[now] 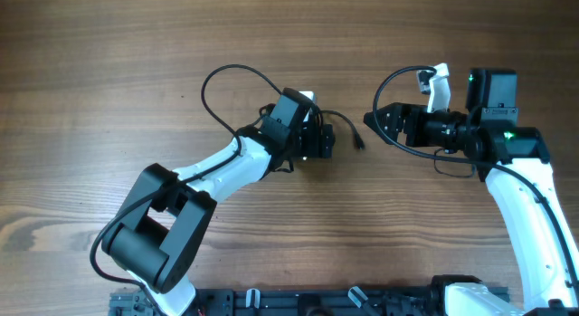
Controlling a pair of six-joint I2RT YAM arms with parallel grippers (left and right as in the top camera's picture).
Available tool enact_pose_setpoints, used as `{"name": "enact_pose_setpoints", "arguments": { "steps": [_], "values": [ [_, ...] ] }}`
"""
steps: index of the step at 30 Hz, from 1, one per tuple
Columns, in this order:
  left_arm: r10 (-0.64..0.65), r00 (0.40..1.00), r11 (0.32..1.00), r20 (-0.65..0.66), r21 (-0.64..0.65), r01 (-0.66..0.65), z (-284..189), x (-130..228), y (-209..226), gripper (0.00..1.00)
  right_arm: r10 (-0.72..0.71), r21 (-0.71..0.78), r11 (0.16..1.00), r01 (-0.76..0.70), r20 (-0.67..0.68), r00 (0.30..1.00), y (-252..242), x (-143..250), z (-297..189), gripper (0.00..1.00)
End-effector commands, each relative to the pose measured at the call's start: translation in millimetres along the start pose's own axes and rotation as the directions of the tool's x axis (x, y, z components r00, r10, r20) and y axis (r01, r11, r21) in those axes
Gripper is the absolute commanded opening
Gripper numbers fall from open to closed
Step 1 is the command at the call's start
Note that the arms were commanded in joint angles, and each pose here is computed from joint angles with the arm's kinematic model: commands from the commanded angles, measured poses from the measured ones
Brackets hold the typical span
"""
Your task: Untangle cables
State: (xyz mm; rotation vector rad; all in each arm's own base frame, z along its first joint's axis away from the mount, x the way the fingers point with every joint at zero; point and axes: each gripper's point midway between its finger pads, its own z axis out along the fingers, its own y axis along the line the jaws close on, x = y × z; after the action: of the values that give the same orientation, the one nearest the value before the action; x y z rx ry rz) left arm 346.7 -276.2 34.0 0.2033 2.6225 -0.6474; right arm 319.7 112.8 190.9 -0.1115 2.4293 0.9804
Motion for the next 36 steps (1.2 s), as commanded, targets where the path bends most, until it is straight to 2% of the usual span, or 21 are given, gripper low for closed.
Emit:
{"name": "enact_pose_setpoints", "arguments": {
  "steps": [1,4,11,17,21,24,27,29,36],
  "values": [
    [0.013,1.0,1.0,-0.002,-0.006,-0.013,3.9,-1.0,0.4,0.83,-0.01,-0.012,1.0,0.01,0.004,1.0,2.9,-5.3,-1.1,1.0],
    [0.014,1.0,1.0,-0.002,-0.007,-0.014,3.9,-0.9,0.4,0.77,-0.011,-0.012,1.0,0.011,0.004,1.0,3.0,-5.3,-1.1,1.0],
    [0.009,0.999,1.0,-0.038,0.009,-0.009,3.7,6.8,-1.4,0.75,-0.008,-0.011,1.0,0.008,0.001,1.0,2.8,-4.4,-1.1,1.0],
    [0.005,0.997,0.999,-0.072,0.038,-0.003,3.1,13.6,-5.6,0.57,0.002,-0.01,1.0,-0.002,-0.008,1.0,2.4,-2.0,-1.1,1.0],
    [0.006,0.998,0.999,-0.069,0.039,-0.003,3.1,13.0,-5.9,0.49,0.001,-0.01,1.0,-0.001,-0.008,1.0,2.4,-2.0,-1.1,0.99],
    [0.006,0.998,0.999,-0.068,0.039,-0.004,3.1,12.6,-5.8,0.36,-0.005,-0.002,1.0,0.005,0.0,1.0,1.1,-4.1,-1.1,1.0],
    [0.001,0.999,0.999,-0.052,0.041,0.001,-0.1,6.9,-4.9,0.14,-0.005,0.027,1.0,0.005,0.004,1.0,-3.8,-4.7,-1.2,1.0],
    [-0.006,0.999,0.999,-0.033,0.043,0.008,-5.7,-0.1,-3.3,0.04,-0.005,0.027,1.0,0.005,0.004,1.0,-3.7,-4.8,-1.1,1.0],
    [-0.011,1.0,0.998,0.003,0.057,0.011,-20.9,-12.1,-6.1,0.04,0.021,0.026,0.999,-0.021,0.004,1.0,-3.6,-4.7,-1.1,1.0]
  ]
}}
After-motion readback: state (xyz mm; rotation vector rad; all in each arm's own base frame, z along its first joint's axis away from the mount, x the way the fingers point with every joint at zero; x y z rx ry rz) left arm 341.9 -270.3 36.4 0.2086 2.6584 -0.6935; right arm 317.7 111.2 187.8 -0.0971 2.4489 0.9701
